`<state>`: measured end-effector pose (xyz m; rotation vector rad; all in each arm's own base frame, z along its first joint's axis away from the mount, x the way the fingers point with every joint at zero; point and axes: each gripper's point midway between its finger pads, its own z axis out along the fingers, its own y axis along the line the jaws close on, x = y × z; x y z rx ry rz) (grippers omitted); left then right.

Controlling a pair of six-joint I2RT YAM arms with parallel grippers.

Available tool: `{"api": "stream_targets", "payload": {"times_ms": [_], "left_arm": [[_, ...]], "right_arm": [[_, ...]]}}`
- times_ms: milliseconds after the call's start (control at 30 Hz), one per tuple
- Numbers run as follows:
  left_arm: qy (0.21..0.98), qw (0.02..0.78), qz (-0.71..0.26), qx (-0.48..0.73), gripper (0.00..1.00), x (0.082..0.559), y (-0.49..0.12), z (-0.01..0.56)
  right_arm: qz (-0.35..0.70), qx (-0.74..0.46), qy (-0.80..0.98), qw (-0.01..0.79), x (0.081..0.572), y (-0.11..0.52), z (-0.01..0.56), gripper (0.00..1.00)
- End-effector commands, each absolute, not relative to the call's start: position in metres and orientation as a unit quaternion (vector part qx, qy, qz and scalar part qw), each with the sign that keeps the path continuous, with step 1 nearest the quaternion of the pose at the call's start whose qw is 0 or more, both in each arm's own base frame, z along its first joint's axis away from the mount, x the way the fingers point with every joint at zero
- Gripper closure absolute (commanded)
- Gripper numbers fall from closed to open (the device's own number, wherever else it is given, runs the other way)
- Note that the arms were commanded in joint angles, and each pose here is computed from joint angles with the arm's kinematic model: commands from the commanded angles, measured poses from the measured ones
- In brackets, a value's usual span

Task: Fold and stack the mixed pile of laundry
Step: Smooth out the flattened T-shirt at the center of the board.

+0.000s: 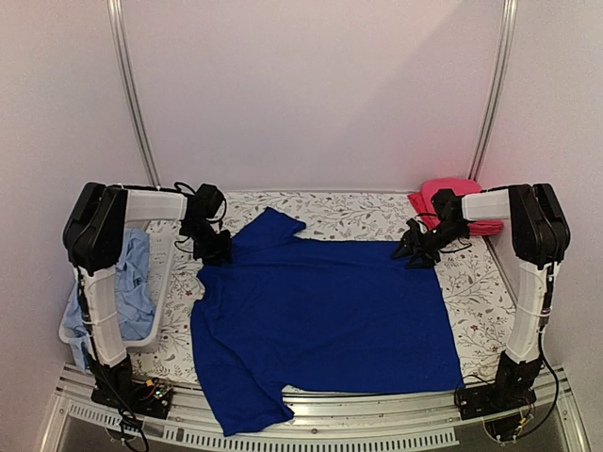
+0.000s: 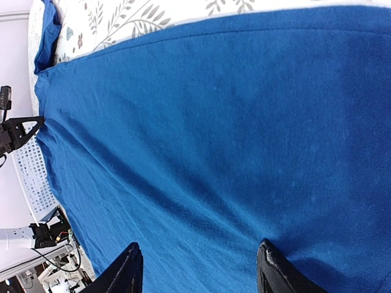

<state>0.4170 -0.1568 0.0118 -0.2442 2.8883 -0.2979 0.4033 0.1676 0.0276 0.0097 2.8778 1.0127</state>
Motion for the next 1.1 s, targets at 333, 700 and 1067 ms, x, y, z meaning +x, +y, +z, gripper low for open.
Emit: {"api": "stream_targets", "payload": {"times_ms": [333, 700, 1067], "left_arm": [[0.957, 0.251, -0.148, 0.009, 0.44, 0.538, -0.182, 0.104], [0.954, 0.252, -0.16, 0.01, 0.42, 0.599, -0.186, 0.056], [0.973, 0.205, -0.097, 0.04, 0.45, 0.574, -0.18, 0.014]], "right_arm": [[0.295, -0.005, 0.942, 0.162, 0.475, 0.125, 0.088, 0.37], [0.203, -0.013, 0.966, 0.156, 0.492, 0.091, 0.051, 0.38], [0.151, -0.024, 0.98, 0.124, 0.486, 0.075, 0.012, 0.44]]}}
